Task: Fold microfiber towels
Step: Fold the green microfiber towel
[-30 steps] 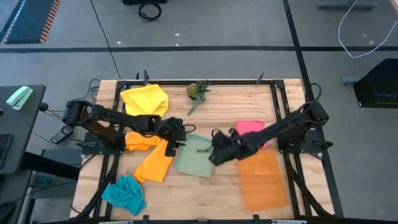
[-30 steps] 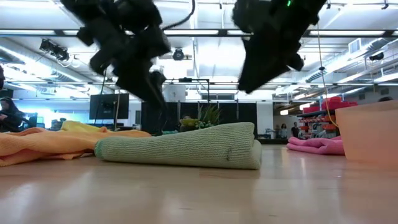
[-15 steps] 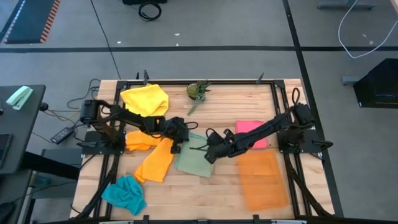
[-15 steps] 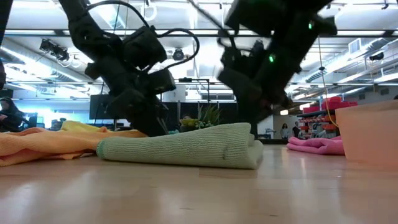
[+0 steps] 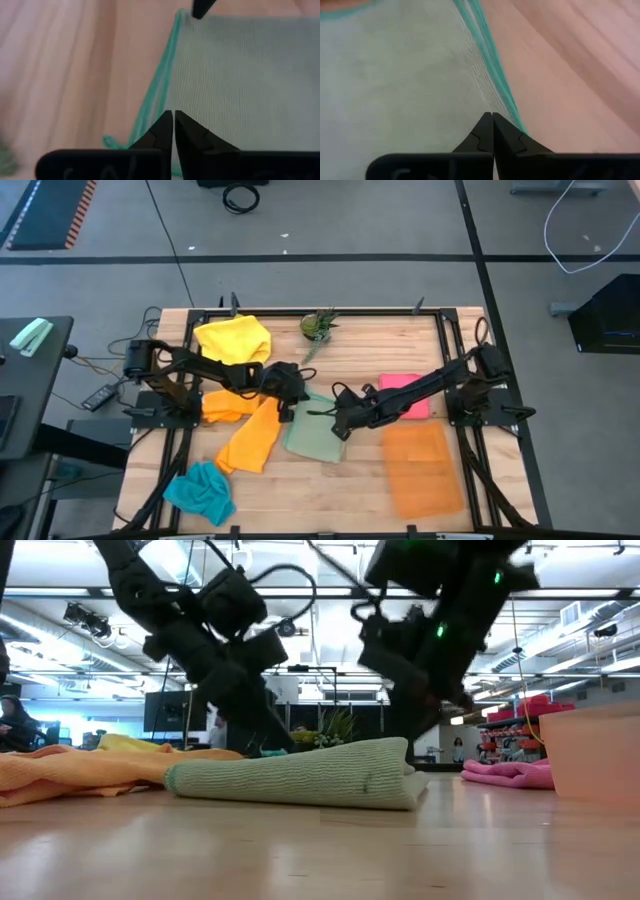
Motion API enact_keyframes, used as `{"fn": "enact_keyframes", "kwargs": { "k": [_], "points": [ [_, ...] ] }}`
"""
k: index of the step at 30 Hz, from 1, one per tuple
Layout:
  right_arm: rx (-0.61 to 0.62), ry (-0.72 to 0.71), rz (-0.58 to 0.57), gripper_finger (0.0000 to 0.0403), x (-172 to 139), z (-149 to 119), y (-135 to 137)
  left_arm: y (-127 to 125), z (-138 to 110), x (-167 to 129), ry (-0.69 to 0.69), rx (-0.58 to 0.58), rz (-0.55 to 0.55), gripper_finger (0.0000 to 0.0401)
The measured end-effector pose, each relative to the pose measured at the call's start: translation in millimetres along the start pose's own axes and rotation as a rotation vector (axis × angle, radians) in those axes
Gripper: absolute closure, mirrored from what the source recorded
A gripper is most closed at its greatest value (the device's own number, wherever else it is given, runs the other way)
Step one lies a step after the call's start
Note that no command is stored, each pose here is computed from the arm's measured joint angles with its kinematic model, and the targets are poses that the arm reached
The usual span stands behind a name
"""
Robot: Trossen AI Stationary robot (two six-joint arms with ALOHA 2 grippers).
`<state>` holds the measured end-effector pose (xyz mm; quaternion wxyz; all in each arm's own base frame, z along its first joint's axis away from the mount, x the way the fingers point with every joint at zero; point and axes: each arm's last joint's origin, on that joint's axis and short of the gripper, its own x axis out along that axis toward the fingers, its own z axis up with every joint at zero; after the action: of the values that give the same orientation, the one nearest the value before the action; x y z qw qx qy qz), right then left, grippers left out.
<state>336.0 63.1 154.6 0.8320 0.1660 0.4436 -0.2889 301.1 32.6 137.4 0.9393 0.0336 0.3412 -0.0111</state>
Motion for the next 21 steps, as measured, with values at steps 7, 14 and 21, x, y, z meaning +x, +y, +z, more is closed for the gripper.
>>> {"fn": "enact_keyframes", "kwargs": {
  "k": [7, 14, 21],
  "points": [
    [0.005, -0.145, 0.082, 0.0401, -40.3, 1.9, 20.1, 2.0, 8.1, -19.6, 0.002, -0.004, -0.006, 0.0389],
    [0.043, -0.206, 0.196, 0.0402, -12.7, -19.0, 52.3, -2.0, -13.9, -0.8, 0.113, -0.006, -0.106, 0.0387],
    [0.069, -0.110, 0.259, 0.0402, 0.0, -35.3, 62.5, -1.7, -23.0, 18.0, 0.128, -0.029, -0.108, 0.0395]
  ]
}}
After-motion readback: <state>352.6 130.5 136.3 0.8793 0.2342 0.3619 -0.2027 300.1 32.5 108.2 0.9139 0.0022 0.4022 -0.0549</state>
